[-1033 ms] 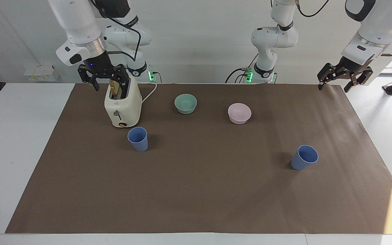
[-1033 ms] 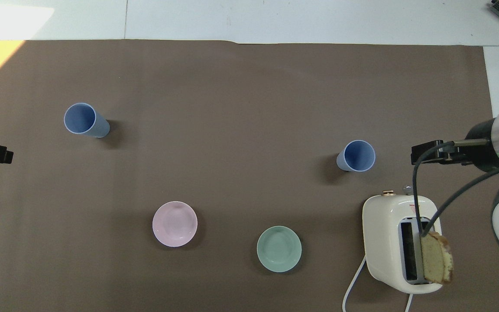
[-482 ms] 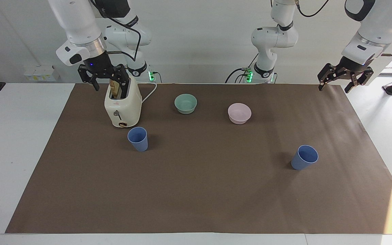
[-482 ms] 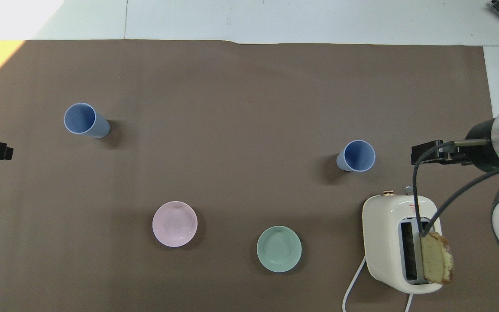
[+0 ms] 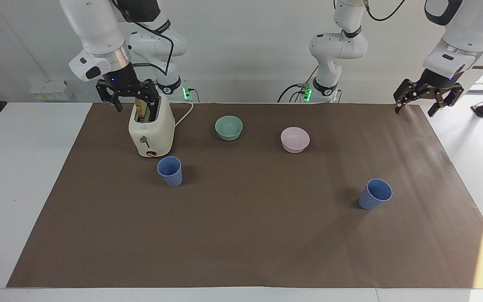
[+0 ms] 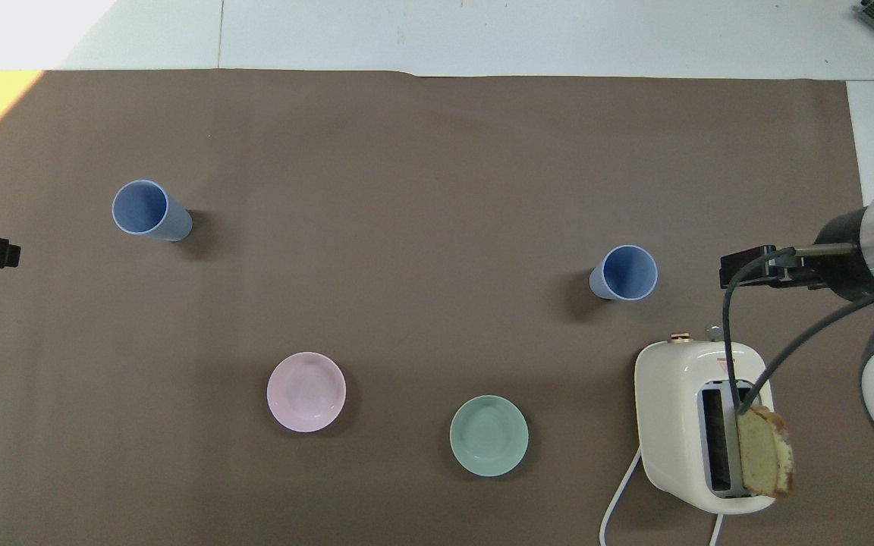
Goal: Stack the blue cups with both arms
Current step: 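Reach the left gripper down to the blue cup near it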
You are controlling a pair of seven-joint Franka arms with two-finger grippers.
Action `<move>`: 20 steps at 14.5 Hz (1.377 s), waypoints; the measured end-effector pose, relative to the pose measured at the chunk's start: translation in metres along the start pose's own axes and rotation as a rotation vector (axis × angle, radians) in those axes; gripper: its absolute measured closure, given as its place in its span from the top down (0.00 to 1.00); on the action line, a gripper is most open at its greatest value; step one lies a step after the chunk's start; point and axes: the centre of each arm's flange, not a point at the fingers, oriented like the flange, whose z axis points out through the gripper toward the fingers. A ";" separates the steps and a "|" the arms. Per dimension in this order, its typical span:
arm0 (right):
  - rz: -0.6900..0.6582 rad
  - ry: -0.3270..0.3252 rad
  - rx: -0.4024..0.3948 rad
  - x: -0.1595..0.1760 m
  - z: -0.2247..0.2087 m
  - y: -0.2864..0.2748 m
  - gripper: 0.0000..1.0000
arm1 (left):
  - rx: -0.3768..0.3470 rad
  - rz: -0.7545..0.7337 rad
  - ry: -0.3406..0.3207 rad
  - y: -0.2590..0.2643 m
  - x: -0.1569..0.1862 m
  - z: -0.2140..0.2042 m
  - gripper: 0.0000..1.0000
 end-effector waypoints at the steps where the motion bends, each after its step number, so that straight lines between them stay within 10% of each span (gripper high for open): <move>1: 0.000 0.000 0.000 0.000 0.000 0.000 1.00 | 0.004 0.015 0.016 -0.001 0.004 0.002 1.00; 20: 0.000 0.000 0.000 0.000 0.000 0.000 1.00 | -0.036 0.003 0.080 -0.043 0.088 0.178 1.00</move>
